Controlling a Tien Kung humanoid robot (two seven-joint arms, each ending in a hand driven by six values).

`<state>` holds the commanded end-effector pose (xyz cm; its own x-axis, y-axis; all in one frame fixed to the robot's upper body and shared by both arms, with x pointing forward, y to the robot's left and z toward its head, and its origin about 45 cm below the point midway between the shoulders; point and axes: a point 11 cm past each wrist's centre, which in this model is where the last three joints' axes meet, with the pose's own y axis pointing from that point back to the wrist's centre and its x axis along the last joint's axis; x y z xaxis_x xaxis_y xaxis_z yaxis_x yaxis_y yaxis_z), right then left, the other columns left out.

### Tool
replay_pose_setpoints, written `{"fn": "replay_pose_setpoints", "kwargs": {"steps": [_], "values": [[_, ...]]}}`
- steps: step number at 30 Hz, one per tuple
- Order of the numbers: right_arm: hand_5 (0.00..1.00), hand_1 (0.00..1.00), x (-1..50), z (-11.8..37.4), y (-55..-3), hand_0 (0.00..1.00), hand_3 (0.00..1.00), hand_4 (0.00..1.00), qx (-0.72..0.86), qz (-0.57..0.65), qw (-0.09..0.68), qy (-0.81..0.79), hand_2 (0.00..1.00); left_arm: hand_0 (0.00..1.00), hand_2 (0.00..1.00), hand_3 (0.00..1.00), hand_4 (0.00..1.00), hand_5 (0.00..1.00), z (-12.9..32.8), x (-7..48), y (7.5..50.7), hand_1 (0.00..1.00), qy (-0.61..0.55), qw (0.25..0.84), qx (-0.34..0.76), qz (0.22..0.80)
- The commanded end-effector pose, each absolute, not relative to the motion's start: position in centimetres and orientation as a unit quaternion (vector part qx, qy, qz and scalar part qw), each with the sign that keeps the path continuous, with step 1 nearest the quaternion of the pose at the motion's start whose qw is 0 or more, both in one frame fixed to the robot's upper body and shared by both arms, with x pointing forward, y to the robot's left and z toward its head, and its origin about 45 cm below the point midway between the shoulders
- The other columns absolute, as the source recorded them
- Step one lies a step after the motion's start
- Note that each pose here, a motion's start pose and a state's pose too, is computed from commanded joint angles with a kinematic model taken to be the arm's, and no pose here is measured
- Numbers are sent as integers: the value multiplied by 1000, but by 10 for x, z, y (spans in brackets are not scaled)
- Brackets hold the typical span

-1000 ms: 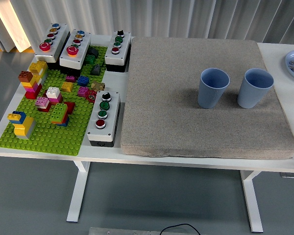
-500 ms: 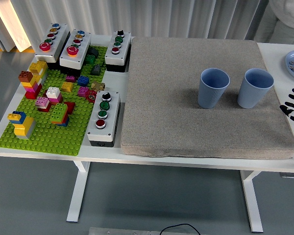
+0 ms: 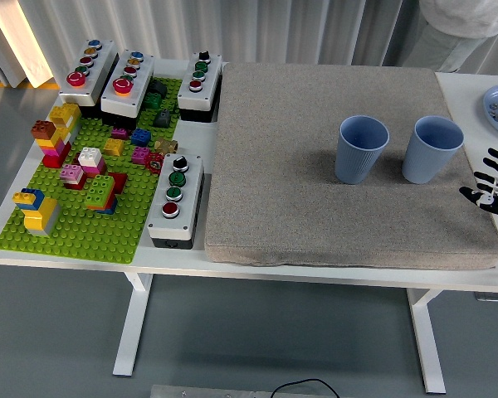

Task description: Pick cup pour cup place

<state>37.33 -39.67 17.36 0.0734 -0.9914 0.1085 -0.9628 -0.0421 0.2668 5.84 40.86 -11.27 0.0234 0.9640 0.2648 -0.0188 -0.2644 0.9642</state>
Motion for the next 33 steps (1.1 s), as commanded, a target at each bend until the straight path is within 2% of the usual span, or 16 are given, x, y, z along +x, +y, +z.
{"fn": "replay_pose_setpoints", "kwargs": {"steps": [33], "values": [[152,876,400,180,-364,921,998,855,732,-47,116,-669,984,742,853,644,546,938,-113,58,406,794,419,442,568,555]]}}
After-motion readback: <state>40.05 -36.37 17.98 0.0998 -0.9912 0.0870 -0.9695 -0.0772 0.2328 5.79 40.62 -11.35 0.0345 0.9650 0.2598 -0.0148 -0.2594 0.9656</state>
